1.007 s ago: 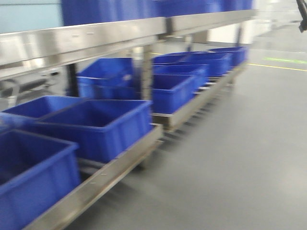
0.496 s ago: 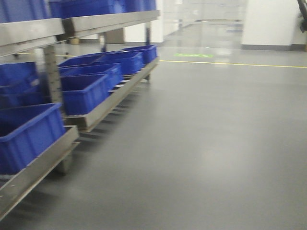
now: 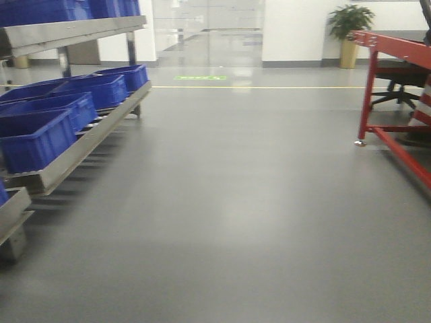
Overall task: Move two blue bins to right shelf middle
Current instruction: 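Hold the cyan bin with both grippers while driving to another rack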
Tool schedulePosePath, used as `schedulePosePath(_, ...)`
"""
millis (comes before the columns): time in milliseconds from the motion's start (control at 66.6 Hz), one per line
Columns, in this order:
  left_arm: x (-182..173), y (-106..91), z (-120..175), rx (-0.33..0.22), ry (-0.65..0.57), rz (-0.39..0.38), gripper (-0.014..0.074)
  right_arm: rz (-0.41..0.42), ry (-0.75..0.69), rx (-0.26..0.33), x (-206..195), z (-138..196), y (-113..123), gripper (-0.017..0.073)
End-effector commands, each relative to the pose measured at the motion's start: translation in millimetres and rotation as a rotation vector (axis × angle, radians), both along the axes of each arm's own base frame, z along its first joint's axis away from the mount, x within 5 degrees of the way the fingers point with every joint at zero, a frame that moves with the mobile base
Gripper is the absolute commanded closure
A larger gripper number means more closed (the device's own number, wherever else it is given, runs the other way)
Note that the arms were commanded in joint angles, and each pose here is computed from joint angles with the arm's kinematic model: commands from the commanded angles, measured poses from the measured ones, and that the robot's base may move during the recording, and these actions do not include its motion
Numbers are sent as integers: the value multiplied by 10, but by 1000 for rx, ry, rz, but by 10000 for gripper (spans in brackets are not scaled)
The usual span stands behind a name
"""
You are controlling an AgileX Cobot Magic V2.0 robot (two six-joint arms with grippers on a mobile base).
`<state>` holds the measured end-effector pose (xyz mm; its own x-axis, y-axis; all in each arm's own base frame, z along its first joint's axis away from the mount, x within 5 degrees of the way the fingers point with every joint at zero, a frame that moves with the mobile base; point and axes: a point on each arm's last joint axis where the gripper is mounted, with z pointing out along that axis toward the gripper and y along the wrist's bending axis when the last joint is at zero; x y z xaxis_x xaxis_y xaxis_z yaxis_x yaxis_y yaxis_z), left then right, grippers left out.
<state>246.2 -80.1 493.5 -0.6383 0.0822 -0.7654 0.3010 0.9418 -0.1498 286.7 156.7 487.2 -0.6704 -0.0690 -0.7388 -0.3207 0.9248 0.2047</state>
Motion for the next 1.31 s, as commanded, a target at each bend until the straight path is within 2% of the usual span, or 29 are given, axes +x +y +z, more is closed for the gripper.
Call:
schedulePosePath(0,-79,-31,100,-44,-39,-29,704,-43,-65,-15,39,61,-65,713)
schedulePosePath(1292,-79,-31,100,-44,-39,-29,704,-43,-65,-15,39,61,-65,713)
